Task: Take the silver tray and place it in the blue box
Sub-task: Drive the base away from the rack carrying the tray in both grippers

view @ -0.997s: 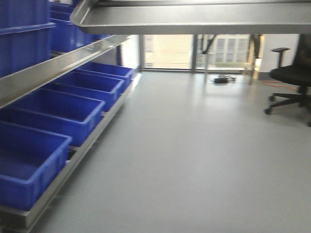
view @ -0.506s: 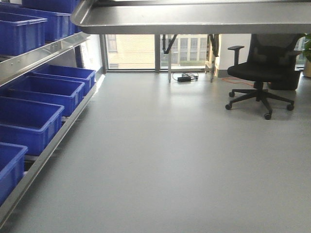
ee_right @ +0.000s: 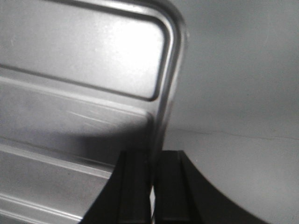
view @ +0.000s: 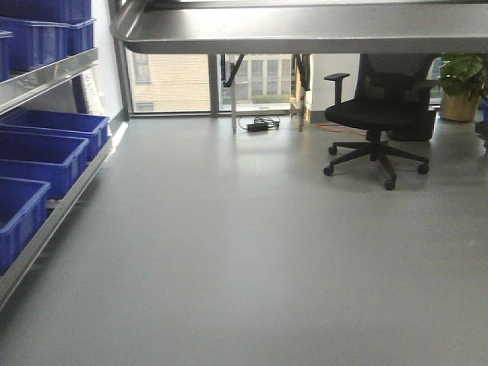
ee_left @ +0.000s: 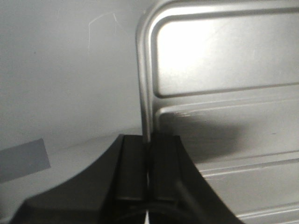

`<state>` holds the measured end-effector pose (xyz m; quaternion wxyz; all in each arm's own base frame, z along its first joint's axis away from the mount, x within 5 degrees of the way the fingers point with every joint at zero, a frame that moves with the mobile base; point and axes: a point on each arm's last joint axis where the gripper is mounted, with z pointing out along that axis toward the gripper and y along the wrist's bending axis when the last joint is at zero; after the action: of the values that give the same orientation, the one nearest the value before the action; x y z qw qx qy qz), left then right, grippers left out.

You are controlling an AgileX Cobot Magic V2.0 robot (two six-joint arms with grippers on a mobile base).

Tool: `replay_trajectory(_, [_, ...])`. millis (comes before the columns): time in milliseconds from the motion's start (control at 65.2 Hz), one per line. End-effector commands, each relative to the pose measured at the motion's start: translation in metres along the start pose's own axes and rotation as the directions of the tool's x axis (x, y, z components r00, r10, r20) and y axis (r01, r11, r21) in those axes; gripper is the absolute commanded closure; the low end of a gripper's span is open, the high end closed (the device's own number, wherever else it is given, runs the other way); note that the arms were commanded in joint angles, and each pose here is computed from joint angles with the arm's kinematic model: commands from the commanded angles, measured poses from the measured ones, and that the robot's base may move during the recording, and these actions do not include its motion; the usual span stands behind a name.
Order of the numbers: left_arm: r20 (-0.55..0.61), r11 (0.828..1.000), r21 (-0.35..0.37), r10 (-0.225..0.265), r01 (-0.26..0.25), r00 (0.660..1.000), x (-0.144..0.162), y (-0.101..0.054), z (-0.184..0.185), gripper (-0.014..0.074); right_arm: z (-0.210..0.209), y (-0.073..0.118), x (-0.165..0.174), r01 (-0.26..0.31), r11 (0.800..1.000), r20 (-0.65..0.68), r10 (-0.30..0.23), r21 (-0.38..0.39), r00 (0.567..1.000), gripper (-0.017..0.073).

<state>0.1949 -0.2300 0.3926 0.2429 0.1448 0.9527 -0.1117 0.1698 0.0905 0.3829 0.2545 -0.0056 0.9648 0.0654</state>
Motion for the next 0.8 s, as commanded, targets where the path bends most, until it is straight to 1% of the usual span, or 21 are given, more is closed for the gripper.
replay_trajectory(0, [0.033,0.999,-0.021,0.031,-0.03,0.999,-0.0005,0.0056,-0.0199,0.069,-0.013,-0.0034,-0.0075,0.039,0.999,0.092,-0.04,0.011,0.995,0.0503])
replay_trajectory(783, [0.033,0.999,-0.021,0.031,-0.03,0.999,-0.0005,0.0056,-0.0199,0.069,-0.0129,-0.0044,-0.0059,0.038,0.999,0.074,-0.04,0.022,0.996,0.0503])
